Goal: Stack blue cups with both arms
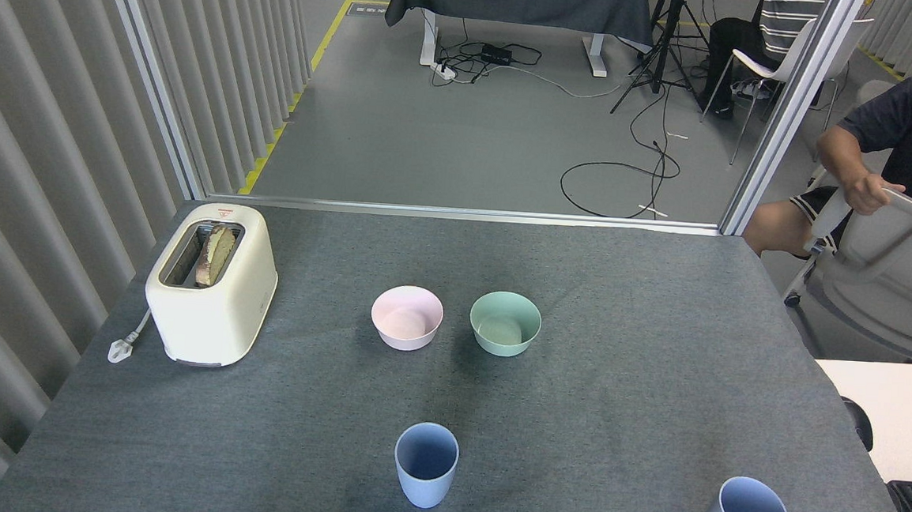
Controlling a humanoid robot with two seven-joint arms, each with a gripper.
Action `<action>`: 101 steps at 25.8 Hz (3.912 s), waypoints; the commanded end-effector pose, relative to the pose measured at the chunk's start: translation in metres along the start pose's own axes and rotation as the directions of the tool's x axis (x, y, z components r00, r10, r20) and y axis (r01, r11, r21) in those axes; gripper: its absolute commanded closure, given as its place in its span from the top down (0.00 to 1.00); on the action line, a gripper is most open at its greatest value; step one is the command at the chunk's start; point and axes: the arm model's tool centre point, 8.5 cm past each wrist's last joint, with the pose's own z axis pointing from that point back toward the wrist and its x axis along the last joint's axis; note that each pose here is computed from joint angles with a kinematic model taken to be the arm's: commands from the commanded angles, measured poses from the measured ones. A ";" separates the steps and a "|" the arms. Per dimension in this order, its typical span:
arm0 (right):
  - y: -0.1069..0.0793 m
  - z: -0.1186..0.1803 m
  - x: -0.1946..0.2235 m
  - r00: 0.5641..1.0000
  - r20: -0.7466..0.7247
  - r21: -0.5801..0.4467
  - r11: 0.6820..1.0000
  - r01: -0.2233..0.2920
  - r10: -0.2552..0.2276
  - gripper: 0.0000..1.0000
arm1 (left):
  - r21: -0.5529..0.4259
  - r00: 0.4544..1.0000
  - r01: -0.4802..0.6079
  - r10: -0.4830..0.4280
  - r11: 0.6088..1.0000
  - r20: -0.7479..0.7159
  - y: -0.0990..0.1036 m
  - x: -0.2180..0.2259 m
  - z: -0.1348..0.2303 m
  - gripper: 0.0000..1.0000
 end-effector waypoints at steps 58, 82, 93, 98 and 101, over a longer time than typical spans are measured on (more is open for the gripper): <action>-0.147 -0.024 0.336 0.812 0.561 -0.272 0.962 0.002 0.157 0.62 | 0.014 1.000 -0.010 0.010 1.000 -0.007 0.001 0.000 -0.001 1.00; -0.127 -0.017 0.326 0.821 0.553 -0.231 0.973 -0.012 0.142 0.64 | 0.011 1.000 -0.016 0.016 1.000 -0.012 0.000 -0.001 -0.001 1.00; -0.120 -0.015 0.324 0.822 0.554 -0.214 0.977 -0.016 0.135 0.68 | 0.013 1.000 -0.016 0.017 1.000 -0.014 0.000 -0.001 -0.002 1.00; -0.123 -0.014 0.324 0.822 0.554 -0.222 0.975 -0.007 0.132 0.99 | 0.011 1.000 -0.014 0.015 1.000 -0.015 0.000 -0.001 -0.001 1.00; -0.135 -0.014 0.324 0.826 0.549 -0.280 0.959 0.037 0.128 1.00 | 0.013 1.000 -0.014 0.015 1.000 -0.015 0.000 -0.001 -0.001 1.00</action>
